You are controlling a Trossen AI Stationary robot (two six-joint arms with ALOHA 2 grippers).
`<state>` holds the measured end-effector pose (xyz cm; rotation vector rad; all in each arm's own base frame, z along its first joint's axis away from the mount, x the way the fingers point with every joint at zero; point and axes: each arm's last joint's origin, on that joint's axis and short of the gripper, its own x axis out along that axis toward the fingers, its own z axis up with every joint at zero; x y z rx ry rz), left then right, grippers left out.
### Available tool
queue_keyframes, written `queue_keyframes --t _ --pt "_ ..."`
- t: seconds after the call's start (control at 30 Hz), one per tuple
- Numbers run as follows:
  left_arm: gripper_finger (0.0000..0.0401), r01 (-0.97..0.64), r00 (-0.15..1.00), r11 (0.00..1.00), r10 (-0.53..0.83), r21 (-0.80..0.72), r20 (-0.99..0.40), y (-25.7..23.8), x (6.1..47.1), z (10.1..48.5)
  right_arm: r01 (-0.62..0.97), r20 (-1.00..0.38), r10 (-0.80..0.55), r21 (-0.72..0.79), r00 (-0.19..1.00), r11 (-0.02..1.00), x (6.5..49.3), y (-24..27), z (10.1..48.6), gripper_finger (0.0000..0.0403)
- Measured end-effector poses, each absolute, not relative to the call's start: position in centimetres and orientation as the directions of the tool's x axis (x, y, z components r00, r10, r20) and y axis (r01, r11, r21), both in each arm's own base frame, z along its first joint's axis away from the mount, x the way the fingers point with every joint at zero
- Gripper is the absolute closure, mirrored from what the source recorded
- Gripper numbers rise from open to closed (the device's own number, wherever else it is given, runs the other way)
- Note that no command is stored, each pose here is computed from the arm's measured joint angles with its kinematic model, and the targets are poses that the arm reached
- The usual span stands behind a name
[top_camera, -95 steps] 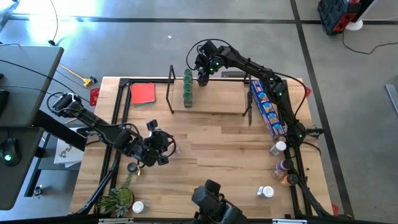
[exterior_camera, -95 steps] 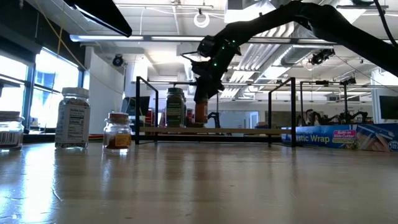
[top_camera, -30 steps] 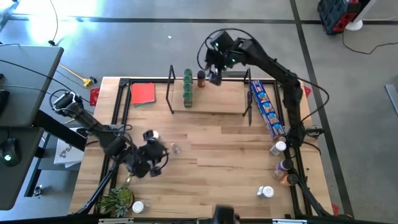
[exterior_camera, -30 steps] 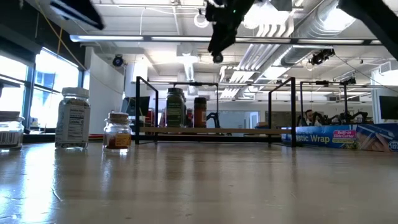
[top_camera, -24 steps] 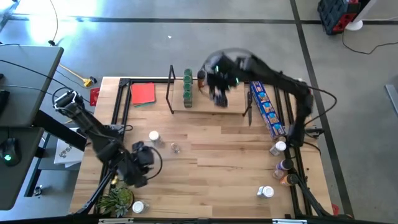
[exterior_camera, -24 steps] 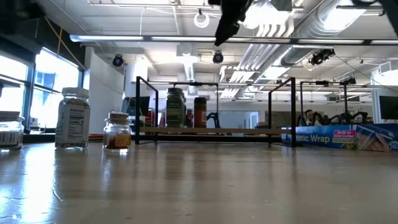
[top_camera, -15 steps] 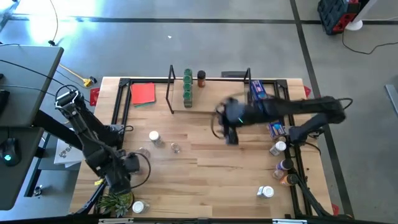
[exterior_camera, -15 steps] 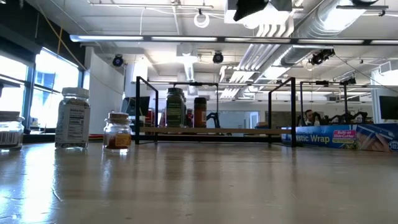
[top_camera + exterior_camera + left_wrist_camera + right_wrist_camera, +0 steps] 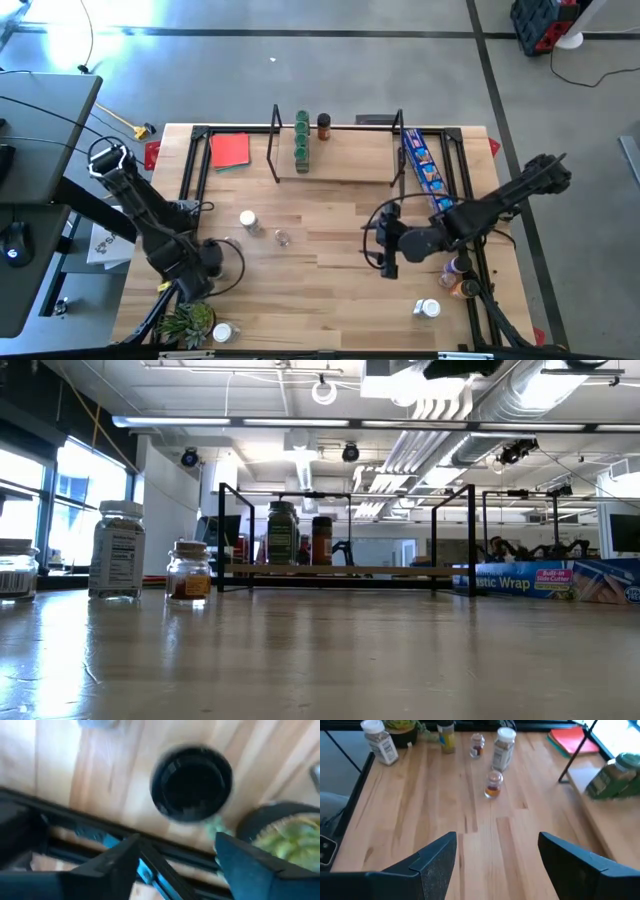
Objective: Shelf spices
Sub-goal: Put the left black seasoning bottle on the shelf aligned with the other black seasoning bottle
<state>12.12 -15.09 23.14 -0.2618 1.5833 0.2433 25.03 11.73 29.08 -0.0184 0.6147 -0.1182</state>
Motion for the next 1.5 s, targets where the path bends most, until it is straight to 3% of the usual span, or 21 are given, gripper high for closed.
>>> queue_keyframes --t 0.1,0.27,0.57,0.83,1.03,1.3,1.5 --pt "0.0101 -0.279 0.036 0.960 0.025 0.014 -0.999 -14.8 12.6 22.8 0.116 -0.576 -0.118 -0.040 0.809 0.992 25.0 11.7 28.8 0.0128" --pt "0.0099 -0.240 0.082 0.969 0.075 0.053 -0.994 -14.3 13.2 22.8 0.121 -0.570 -0.118 -0.034 0.813 0.992 25.0 11.8 28.9 0.0128" --pt "0.0138 -0.219 0.116 0.975 0.057 0.030 -0.992 -14.2 14.0 22.7 0.145 -0.556 -0.146 -0.047 0.818 0.988 25.0 11.7 28.9 0.0128" --pt "0.0202 -0.219 0.115 0.975 0.056 0.030 -0.992 -14.2 14.0 22.7 0.126 -0.554 -0.131 -0.046 0.822 0.991 24.8 12.2 29.0 0.0128" --pt "0.0207 -0.256 0.077 0.966 -0.020 -0.039 -0.997 -14.2 14.7 23.7 0.094 -0.525 -0.109 -0.056 0.844 0.994 23.5 13.7 29.5 0.0128" --pt "0.0207 -0.221 0.306 0.955 -0.125 -0.198 -0.944 -12.5 20.3 31.0 0.119 -0.434 -0.139 -0.074 0.890 0.990 21.2 14.6 31.2 0.0128" --pt "0.0207 -0.035 0.389 0.996 -0.063 -0.083 -0.919 -9.2 28.3 34.9 0.134 -0.422 -0.154 -0.077 0.893 0.988 20.9 14.5 31.5 0.0128"
